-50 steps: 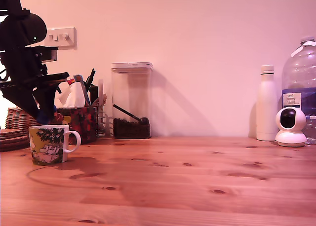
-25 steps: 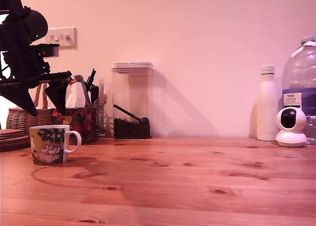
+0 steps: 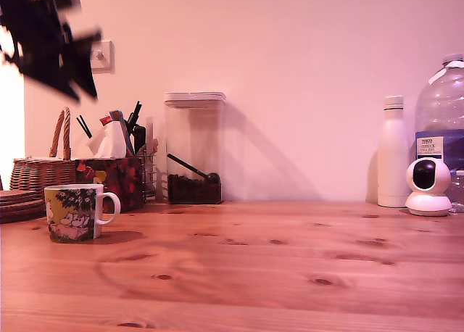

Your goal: Pick up the coffee capsules from the table one by one and drop them inside the nearest coffee cup

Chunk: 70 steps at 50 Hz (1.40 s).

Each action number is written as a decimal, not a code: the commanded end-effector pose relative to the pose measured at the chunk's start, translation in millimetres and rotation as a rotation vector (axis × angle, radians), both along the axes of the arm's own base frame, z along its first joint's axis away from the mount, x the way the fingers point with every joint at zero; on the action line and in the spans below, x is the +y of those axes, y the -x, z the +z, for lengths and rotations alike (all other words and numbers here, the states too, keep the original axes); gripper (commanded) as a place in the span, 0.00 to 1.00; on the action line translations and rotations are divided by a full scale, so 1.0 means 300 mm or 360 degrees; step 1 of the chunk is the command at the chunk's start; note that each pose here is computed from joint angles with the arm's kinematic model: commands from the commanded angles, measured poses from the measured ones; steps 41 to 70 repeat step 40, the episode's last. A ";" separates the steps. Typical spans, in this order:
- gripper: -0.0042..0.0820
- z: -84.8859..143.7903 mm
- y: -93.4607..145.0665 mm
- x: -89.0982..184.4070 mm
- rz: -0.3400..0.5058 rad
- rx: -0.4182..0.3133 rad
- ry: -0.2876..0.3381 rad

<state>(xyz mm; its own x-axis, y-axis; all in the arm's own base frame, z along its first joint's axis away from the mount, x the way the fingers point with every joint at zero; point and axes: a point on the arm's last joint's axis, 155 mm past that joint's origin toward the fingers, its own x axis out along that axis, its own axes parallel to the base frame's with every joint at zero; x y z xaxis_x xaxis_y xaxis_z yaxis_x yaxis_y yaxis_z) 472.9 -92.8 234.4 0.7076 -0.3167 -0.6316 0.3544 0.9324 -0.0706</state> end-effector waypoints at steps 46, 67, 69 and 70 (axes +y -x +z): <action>0.03 0.138 0.311 0.010 0.0026 -0.0481 0.0188; 0.03 0.138 0.311 0.010 0.0026 -0.0481 0.0188; 0.03 0.138 0.311 0.010 0.0026 -0.0481 0.0188; 0.03 0.138 0.311 0.010 0.0026 -0.0481 0.0188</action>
